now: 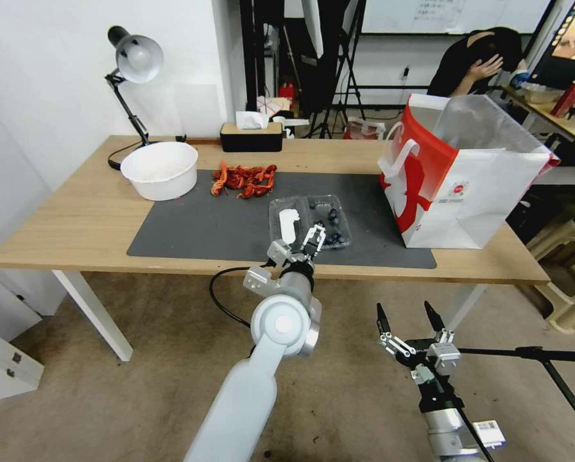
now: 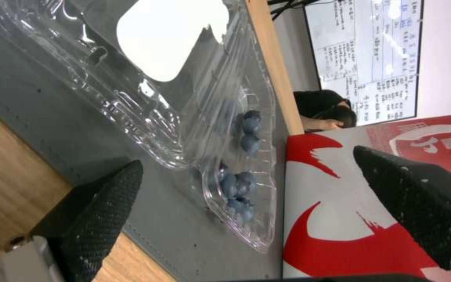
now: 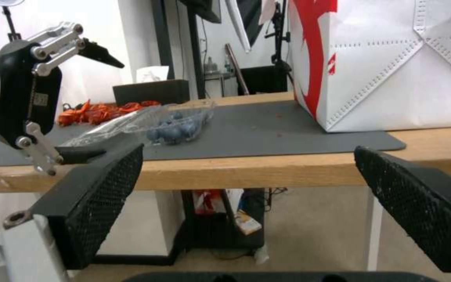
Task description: Close the takeout container lid, then place the container into the takeout bag.
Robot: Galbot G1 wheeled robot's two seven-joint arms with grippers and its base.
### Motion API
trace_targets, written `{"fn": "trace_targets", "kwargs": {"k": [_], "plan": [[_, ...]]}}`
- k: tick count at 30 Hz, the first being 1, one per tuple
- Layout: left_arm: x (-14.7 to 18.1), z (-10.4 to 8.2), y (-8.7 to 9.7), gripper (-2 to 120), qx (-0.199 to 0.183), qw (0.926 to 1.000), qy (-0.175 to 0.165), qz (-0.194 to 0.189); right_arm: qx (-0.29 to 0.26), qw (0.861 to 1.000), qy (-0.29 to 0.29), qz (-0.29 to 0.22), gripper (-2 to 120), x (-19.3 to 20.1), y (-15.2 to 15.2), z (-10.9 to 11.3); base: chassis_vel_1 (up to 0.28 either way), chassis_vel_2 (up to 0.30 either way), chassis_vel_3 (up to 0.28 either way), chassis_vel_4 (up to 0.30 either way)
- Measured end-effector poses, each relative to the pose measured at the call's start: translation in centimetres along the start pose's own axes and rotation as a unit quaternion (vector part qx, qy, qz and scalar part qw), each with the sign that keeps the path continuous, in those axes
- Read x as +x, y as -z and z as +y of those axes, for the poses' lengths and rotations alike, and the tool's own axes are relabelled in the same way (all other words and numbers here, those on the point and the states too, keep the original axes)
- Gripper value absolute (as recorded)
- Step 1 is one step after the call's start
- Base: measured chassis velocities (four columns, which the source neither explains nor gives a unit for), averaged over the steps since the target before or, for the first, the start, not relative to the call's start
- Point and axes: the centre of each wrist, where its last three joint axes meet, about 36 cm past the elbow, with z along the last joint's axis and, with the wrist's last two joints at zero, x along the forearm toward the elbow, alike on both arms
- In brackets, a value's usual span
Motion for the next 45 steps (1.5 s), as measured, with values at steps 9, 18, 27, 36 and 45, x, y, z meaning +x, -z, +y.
{"fn": "trace_targets", "kwargs": {"k": [9, 18, 27, 36, 45], "plan": [[-0.4, 0.1, 0.4, 100, 0.004, 0.9999, 0.002, -0.009, -0.001, 1.000, -0.002, 0.001, 100, 0.5, -0.3, 0.1, 0.000, 0.000, 0.000, 0.000], [-0.7, 0.2, 1.0, 100, 0.012, 0.9997, 0.004, -0.019, -0.002, 1.000, -0.004, 0.000, 100, 0.8, -0.6, 0.3, 0.000, 0.000, 0.000, 0.000], [-0.7, 0.5, 1.0, 100, 0.026, 0.9991, -0.014, -0.030, -0.002, 1.000, -0.004, 0.002, 100, 1.3, -0.8, 0.5, 0.000, 0.000, 0.000, 0.000], [-0.4, 0.3, 1.2, 100, 0.034, 0.9975, -0.047, -0.040, -0.001, 1.000, -0.004, 0.002, 100, 1.5, -1.0, 0.5, 0.000, 0.000, 0.000, 0.000], [0.2, -0.1, 1.3, 100, 0.041, 0.9944, -0.087, -0.045, 0.000, 1.000, -0.003, 0.001, 100, 1.6, -1.1, 0.6, 0.000, 0.000, 0.000, 0.000]]}}
